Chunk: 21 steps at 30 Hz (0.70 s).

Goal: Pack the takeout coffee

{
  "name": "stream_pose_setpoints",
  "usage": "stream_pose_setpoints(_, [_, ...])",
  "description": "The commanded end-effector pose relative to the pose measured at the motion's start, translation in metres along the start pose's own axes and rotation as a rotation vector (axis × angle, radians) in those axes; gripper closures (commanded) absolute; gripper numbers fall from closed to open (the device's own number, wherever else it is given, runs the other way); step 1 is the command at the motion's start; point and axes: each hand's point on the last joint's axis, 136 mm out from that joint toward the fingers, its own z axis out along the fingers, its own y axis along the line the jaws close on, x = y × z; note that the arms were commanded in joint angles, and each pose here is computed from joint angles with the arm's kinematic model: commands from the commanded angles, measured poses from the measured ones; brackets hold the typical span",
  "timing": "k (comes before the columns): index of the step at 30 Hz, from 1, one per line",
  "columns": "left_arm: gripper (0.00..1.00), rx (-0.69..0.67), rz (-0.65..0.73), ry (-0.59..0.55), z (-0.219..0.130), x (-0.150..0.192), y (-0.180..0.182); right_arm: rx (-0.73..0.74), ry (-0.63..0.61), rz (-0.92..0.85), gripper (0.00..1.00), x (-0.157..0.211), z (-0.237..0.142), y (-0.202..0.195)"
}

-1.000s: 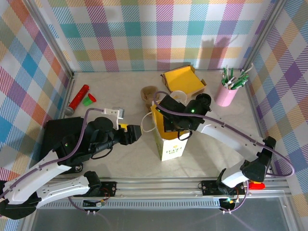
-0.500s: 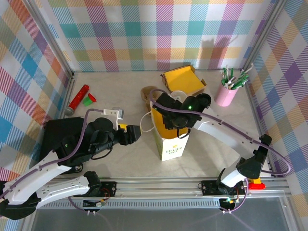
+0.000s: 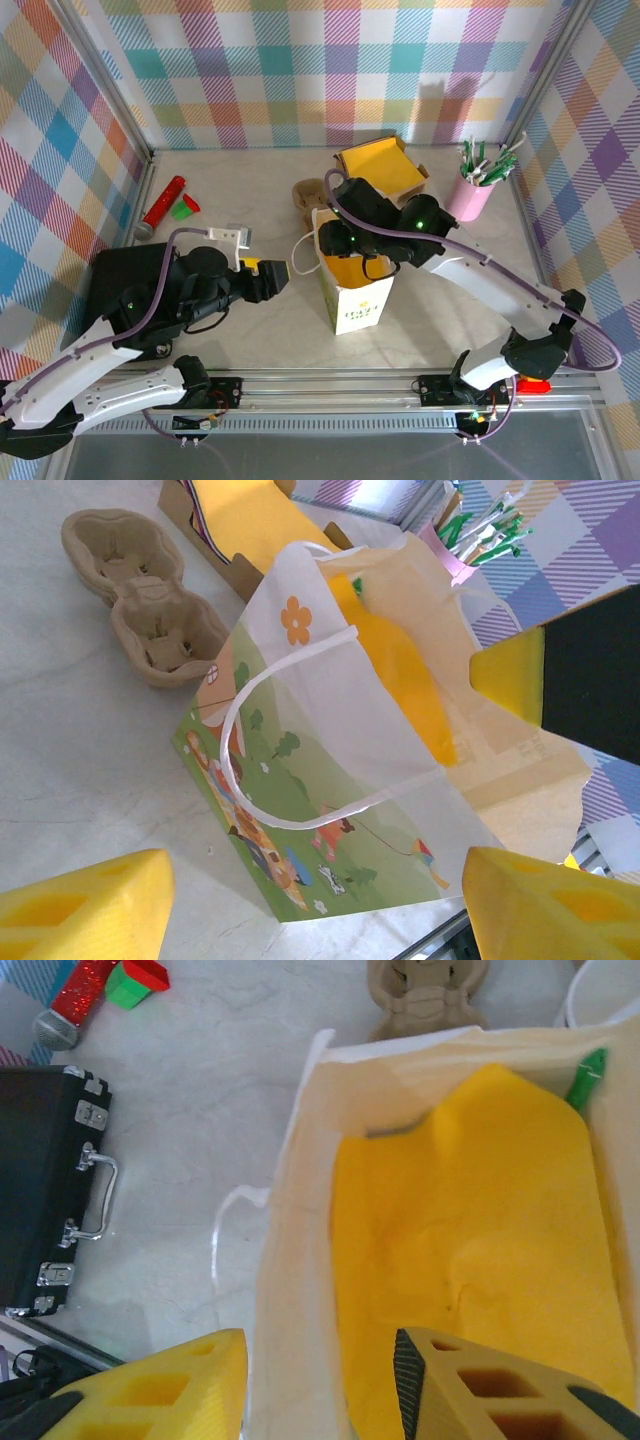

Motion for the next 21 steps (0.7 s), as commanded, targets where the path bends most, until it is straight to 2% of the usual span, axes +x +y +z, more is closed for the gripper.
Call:
stream_pose_setpoints(1, [0.24,-0.024,0.005,-0.027,-0.009,-0.005,0.007,-0.051,-0.023,-0.023,0.55,-0.010,0.002,0.017])
stream_pose_setpoints(7, [0.24,-0.051,0.001,-0.077,-0.018,-0.012,0.016,-0.080,-0.038,-0.050,0.53,-0.015,0.003,0.025])
stream_pose_setpoints(13, [0.20,-0.096,0.003,-0.133,-0.027,-0.021,0.027,-0.106,-0.108,-0.108,0.45,-0.032,-0.018,0.027])
stream_pose_setpoints(21, [0.12,-0.150,0.042,-0.191,-0.029,-0.033,0.033,-0.070,-0.229,-0.070,0.36,-0.053,-0.056,-0.014])
